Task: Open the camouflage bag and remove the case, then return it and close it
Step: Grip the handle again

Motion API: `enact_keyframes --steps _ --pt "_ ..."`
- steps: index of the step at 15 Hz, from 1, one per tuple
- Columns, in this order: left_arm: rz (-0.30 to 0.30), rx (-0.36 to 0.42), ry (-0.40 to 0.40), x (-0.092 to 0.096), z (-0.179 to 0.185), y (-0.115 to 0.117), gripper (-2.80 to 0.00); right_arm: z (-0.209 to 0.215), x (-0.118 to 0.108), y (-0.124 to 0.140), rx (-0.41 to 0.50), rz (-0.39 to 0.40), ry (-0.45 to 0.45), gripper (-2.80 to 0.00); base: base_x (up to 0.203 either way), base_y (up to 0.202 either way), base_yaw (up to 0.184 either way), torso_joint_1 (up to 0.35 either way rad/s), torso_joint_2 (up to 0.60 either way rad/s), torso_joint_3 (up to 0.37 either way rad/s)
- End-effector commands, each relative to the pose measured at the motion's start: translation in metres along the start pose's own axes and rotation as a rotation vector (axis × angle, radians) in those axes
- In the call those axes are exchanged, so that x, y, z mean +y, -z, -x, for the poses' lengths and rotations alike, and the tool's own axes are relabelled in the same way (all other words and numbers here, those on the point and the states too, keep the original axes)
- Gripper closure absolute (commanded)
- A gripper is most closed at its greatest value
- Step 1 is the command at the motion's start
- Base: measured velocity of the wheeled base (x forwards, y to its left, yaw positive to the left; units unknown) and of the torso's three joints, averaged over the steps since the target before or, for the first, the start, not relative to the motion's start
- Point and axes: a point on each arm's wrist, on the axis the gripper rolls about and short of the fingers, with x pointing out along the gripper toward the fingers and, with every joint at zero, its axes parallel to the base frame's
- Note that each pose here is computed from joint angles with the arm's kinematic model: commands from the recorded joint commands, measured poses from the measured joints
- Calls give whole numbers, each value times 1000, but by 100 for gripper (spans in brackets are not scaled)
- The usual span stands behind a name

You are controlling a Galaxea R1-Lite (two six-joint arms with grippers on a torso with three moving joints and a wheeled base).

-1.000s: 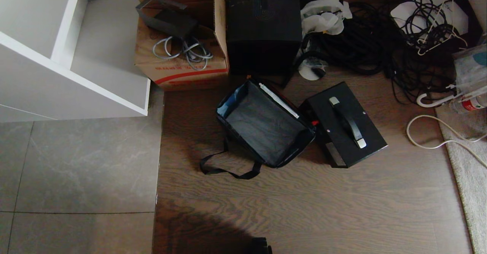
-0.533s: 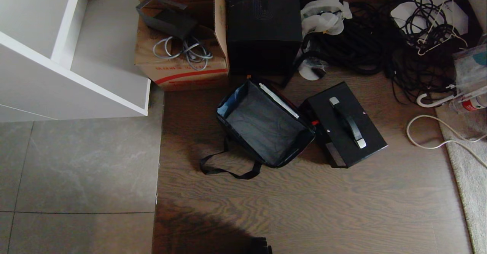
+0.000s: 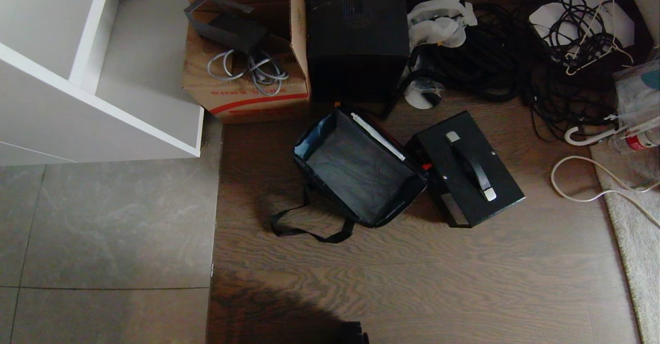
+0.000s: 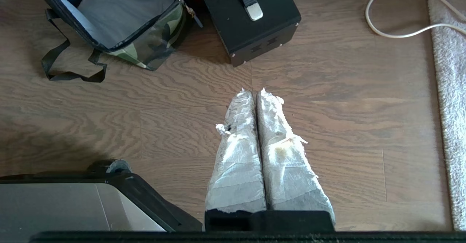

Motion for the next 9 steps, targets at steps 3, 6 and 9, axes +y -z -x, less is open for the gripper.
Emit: enact_keyframes --steps 3,6,9 --pt "1 7 -1 0 -1 2 0 0 0 0 4 -1 0 0 0 0 0 0 0 0" --pt "1 7 -1 0 -1 2 0 0 0 0 4 -1 0 0 0 0 0 0 0 0" --pt "2 7 -1 0 -1 2 0 0 0 0 3 -1 0 0 0 0 0 0 0 0"
